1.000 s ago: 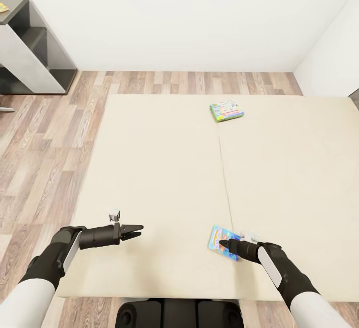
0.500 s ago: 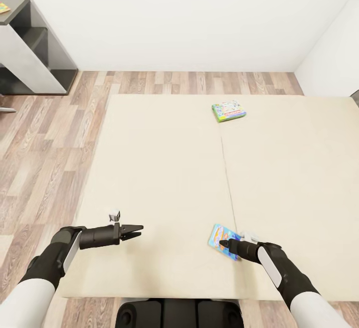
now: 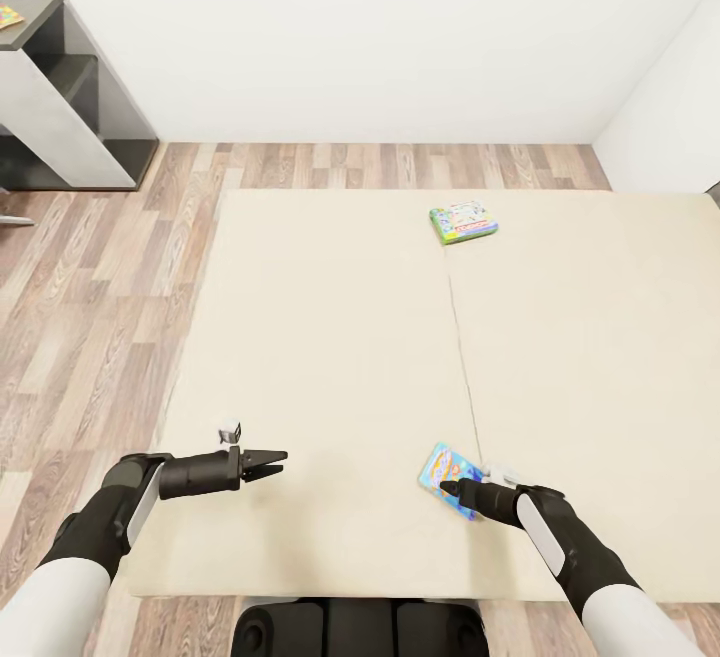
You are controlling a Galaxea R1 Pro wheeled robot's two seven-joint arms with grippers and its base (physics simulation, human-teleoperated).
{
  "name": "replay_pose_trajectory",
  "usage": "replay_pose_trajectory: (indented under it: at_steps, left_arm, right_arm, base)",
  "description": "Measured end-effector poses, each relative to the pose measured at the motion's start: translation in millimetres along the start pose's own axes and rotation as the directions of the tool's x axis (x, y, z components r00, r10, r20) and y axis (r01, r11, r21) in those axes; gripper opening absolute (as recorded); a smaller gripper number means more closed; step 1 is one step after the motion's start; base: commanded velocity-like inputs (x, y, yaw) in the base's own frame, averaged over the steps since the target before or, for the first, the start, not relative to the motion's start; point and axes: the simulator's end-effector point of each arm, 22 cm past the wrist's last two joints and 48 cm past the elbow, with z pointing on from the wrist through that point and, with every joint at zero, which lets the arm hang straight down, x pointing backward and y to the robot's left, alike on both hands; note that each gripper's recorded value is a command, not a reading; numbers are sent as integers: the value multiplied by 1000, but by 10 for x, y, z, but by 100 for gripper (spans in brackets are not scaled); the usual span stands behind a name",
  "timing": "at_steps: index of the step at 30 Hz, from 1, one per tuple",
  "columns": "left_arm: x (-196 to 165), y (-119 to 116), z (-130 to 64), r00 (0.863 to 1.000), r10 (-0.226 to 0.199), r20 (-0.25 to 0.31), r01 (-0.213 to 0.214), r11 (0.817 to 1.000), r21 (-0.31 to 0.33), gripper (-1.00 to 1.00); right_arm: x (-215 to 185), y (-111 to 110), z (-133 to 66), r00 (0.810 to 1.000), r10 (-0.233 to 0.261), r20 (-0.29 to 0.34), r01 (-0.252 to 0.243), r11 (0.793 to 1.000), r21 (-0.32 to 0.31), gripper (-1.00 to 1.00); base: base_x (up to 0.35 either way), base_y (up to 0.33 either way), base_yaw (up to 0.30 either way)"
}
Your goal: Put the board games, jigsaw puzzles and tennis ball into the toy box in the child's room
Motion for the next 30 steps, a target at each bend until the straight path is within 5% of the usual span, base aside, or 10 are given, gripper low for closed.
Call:
replay_pose_trajectory:
  at_steps: [30]
  left_arm:
    - [2,2,0,1000,0,0,0,1000,0,100]
  right_arm:
    - [1,7,2,1000,0,0,0,1000,-1,100]
  base:
    - [0,51,0]
